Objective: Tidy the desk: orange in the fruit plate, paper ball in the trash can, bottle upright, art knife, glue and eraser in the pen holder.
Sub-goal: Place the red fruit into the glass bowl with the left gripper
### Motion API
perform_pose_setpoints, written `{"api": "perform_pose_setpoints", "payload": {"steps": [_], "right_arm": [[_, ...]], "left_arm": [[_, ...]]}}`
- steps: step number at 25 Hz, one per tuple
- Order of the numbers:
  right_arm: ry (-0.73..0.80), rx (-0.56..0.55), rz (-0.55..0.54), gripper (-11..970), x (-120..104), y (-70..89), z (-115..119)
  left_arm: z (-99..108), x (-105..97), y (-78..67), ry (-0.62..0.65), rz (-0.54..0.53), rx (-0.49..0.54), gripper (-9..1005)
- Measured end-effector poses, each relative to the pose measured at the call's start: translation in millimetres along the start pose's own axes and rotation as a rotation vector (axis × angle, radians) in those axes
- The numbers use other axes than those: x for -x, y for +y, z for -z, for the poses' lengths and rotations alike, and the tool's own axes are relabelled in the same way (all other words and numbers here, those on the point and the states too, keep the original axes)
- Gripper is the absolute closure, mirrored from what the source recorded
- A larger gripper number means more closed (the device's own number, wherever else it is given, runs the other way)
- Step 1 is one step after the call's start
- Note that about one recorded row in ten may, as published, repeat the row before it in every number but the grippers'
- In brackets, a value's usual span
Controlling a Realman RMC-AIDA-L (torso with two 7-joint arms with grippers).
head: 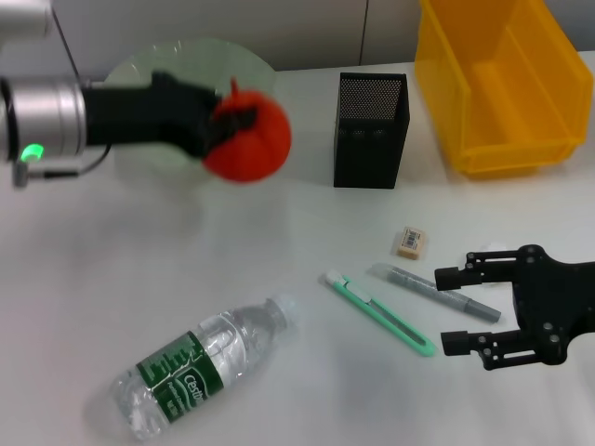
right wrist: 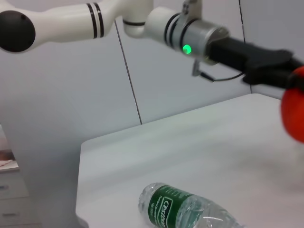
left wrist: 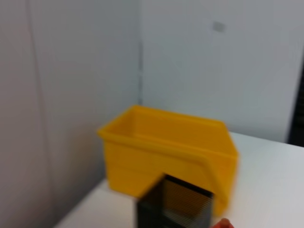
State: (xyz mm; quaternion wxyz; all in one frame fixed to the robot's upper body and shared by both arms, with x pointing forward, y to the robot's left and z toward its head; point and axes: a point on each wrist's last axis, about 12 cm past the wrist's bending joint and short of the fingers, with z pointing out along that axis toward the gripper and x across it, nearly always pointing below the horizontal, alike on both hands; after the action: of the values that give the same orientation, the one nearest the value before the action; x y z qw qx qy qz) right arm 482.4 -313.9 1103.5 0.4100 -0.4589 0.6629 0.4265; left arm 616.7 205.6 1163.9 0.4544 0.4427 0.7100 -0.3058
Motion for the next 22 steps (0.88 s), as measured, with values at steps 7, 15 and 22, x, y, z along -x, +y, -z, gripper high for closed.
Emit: {"api": "perform_pose_setpoints", "payload": {"steps": [7, 15, 22], "right_arm": [[-0.006, 0.014, 0.004, 233, 1, -0.8, -8], [-0.014, 0.027, -0.003, 233, 1, -1.2, -11], [-0.015, 0.029, -0.008, 233, -1, -0.6, -12]], "left_arm": [[-33, 20, 25.8, -0.01, 0.046, 0.202, 901], [-50, 22, 43.6, 0.012, 0.044, 0.428, 928], [-46, 14, 45.7, 0.017, 0.067, 0.451, 932]]}}
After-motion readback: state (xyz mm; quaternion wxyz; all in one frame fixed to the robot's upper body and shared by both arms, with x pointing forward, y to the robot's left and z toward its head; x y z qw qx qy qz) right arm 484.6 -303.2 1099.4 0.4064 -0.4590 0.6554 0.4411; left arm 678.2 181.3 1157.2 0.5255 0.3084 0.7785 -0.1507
